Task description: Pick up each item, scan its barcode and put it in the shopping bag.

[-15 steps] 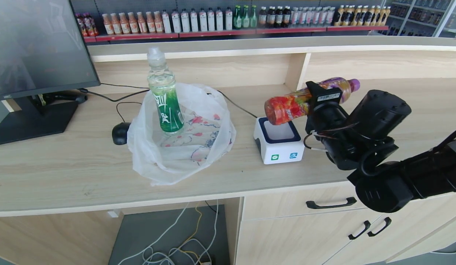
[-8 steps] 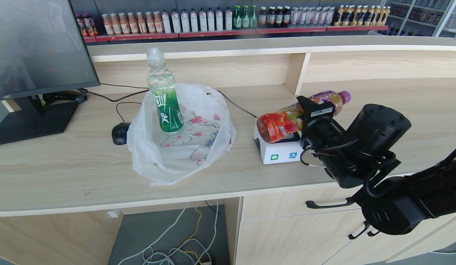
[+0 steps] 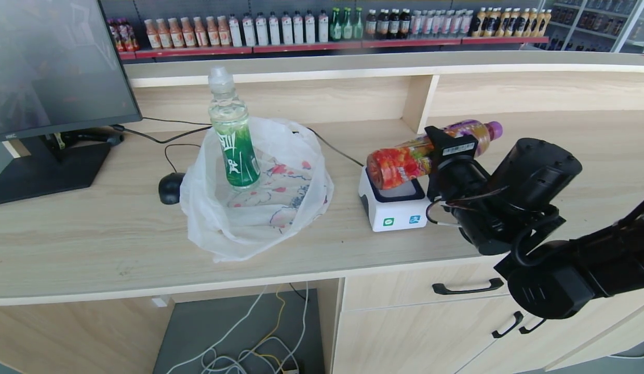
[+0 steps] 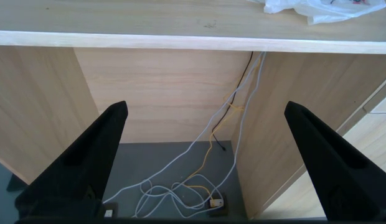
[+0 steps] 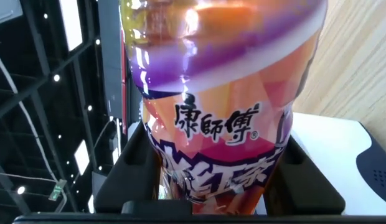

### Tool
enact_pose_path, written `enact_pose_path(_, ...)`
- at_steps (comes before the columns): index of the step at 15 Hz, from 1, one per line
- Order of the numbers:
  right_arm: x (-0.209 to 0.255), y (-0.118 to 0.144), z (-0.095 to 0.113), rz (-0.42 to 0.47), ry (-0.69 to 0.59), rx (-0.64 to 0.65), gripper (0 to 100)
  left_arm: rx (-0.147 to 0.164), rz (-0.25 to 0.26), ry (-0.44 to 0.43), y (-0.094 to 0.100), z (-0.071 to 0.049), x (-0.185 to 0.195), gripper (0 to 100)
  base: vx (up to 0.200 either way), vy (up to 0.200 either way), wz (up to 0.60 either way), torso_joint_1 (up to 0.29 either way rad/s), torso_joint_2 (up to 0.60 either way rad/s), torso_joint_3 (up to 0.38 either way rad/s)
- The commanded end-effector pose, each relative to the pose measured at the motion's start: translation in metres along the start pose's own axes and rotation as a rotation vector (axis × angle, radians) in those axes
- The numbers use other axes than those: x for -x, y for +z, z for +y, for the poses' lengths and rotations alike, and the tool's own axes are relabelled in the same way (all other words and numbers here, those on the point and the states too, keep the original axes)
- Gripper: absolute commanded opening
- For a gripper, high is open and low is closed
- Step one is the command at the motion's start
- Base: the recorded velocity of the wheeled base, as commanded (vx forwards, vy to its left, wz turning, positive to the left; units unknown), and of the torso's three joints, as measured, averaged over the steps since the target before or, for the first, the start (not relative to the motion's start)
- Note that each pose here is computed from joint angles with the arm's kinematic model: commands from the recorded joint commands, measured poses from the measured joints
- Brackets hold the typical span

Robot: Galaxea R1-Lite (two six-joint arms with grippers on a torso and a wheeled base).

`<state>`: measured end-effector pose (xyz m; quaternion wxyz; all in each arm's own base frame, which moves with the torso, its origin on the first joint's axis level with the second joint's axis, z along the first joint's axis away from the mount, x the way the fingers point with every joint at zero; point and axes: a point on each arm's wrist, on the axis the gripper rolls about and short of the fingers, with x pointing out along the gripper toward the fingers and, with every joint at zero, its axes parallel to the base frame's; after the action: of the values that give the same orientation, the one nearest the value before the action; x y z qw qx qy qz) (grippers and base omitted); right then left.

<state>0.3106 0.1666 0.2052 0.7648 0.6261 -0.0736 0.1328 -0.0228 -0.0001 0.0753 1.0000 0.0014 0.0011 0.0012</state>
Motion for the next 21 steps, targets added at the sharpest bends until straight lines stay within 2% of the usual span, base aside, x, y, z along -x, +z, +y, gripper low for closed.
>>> enact_pose_path(1, -0.001, -0.002, -0.004, 0.004, -0.009, 0.004, 0, 0.0, -0.001, -0.001, 0.0, 0.0, 0.0, 100, 0.0, 0.0, 0.0, 0.0, 0.0, 0.0)
enact_pose_path(4, -0.003, -0.005, -0.012, 0.009, -0.027, 0.01, 0, 0.0, -0.001, 0.001, 0.0, 0.0, 0.0, 100, 0.0, 0.0, 0.0, 0.0, 0.0, 0.0)
enact_pose_path(17, -0.006, -0.004, -0.005, -0.001, -0.005, 0.01, 0, 0.0, -0.001, 0.001, 0.0, 0.0, 0.0, 100, 0.0, 0.0, 0.0, 0.0, 0.0, 0.0)
enact_pose_path(19, -0.001, -0.001, 0.004, -0.004, 0.013, 0.009, 0, 0.0, -0.001, 0.001, 0.0, 0.0, 0.0, 100, 0.0, 0.0, 0.0, 0.0, 0.0, 0.0)
enact_pose_path(21, 0.0, 0.001, 0.014, -0.005, 0.039, 0.072, 0, 0.0, -0.001, 0.001, 0.0, 0.0, 0.0, 100, 0.0, 0.0, 0.0, 0.0, 0.0, 0.0)
